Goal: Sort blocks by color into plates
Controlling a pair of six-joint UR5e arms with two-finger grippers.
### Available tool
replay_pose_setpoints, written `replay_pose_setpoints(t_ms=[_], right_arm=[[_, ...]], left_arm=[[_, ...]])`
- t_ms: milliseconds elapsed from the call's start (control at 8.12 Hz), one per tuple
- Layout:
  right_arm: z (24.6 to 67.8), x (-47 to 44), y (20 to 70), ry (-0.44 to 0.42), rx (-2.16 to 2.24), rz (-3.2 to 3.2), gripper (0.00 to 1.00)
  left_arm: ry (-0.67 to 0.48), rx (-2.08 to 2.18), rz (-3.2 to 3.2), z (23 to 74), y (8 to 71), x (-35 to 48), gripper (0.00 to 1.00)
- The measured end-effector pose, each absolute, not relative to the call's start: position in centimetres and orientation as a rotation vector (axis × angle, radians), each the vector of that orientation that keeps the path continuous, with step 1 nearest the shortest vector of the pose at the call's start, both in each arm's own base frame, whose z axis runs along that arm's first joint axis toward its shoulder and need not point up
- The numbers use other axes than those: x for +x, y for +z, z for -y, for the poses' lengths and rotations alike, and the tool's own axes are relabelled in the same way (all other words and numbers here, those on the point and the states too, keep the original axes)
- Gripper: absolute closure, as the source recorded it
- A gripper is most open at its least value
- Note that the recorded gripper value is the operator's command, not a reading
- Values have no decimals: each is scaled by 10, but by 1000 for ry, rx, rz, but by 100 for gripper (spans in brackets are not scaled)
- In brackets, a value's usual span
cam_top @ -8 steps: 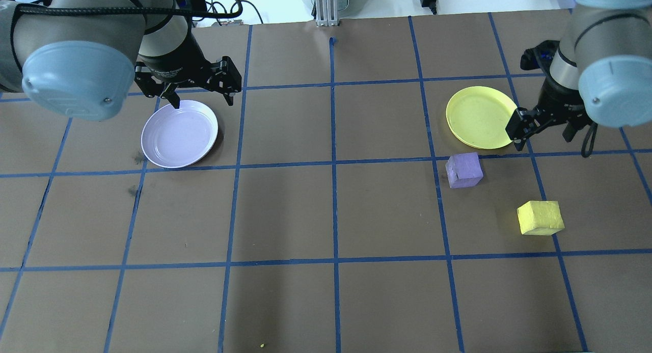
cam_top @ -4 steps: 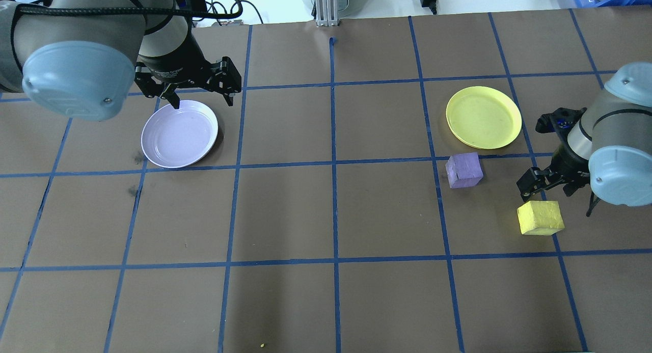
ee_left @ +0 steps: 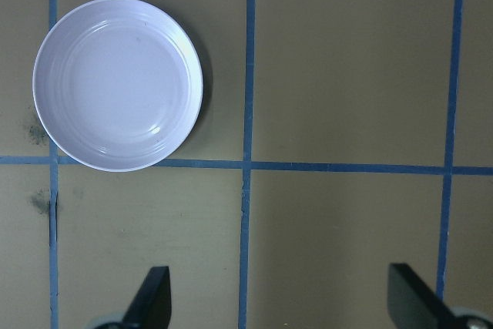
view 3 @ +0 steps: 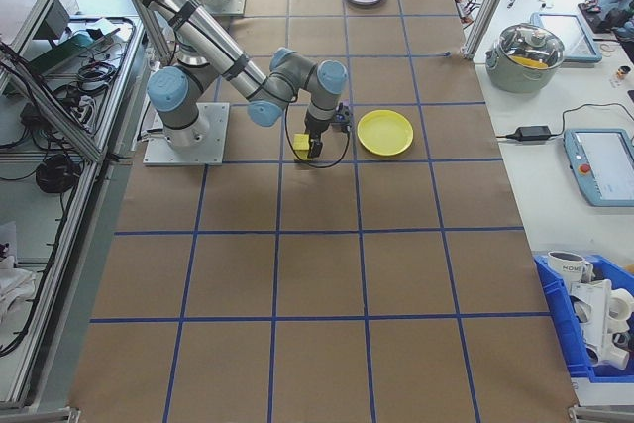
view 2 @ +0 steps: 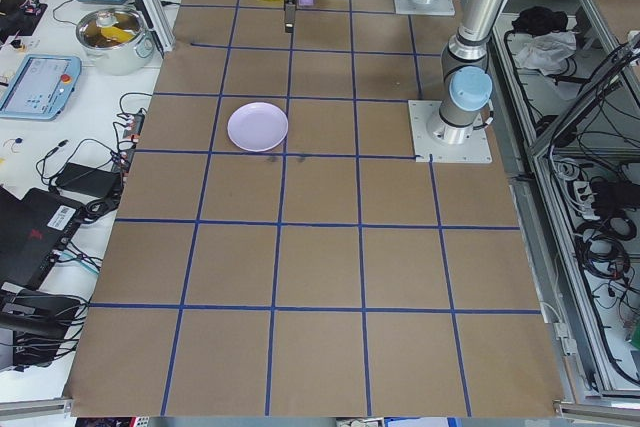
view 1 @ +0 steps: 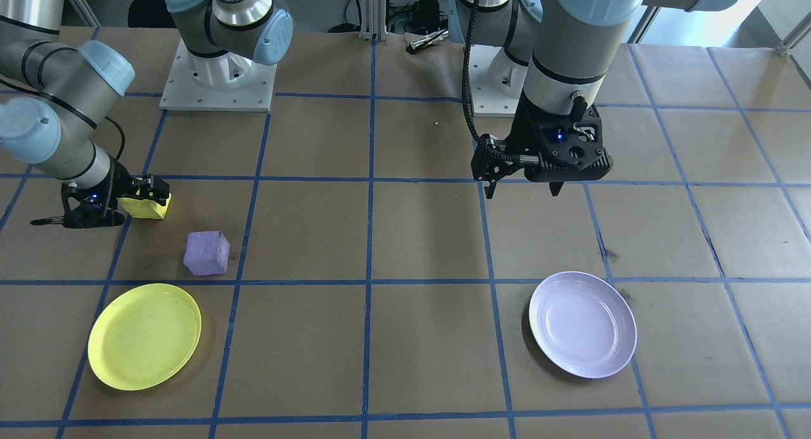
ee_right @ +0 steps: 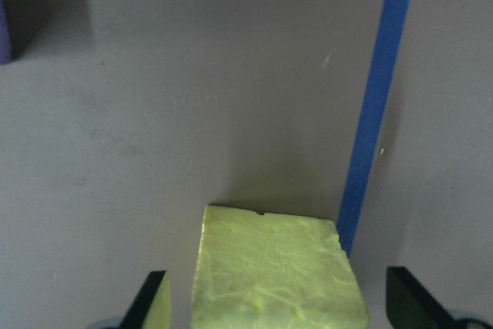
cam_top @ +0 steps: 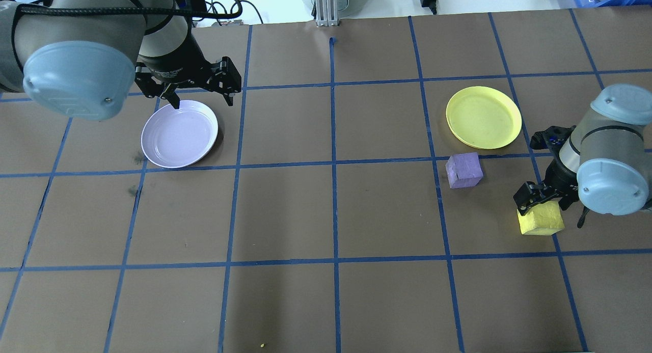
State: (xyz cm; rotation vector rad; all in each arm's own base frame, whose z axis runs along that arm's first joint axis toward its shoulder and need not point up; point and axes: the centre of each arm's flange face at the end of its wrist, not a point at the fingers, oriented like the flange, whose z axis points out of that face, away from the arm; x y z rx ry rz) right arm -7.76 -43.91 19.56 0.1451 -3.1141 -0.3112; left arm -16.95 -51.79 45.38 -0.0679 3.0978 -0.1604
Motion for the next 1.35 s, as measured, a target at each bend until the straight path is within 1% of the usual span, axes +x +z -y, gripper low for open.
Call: replay_pose_setpoints(t_ms=[123,246,369,615,738,862,985,1108,1231,1354], right_arm=[[439,-79,192,-321,134,3099,57],[438,-80,190,-332,122,3093,64],[437,-80,188,-343,109,3093,69],[436,-79,190,-385,78,3104,69],[443,-82,202,-367,67,3102,67],[464,-87,227,-334,65,3101,66],[498,-90,263,-297,70,3107,66],[544,-86,294,-256,101,3110,66],[591,-76,309,-231,139,3108,66],[631,-61,308,-219,178,3105,65]], left_arm=[[-160,-68,-3098,518,454,-169,0],[-159,-68,-3098,518,453,-170,0],[-159,-68,-3098,518,453,-169,0],[-160,-67,-3098,518,454,-169,0],[-160,-67,-3098,518,454,-169,0],[-160,-67,-3098,518,454,-169,0],[-160,-67,-3098,518,454,-169,0],[-160,-68,-3098,518,454,-169,0],[-160,-70,-3097,518,454,-168,0],[-160,-73,-3097,519,454,-167,0]])
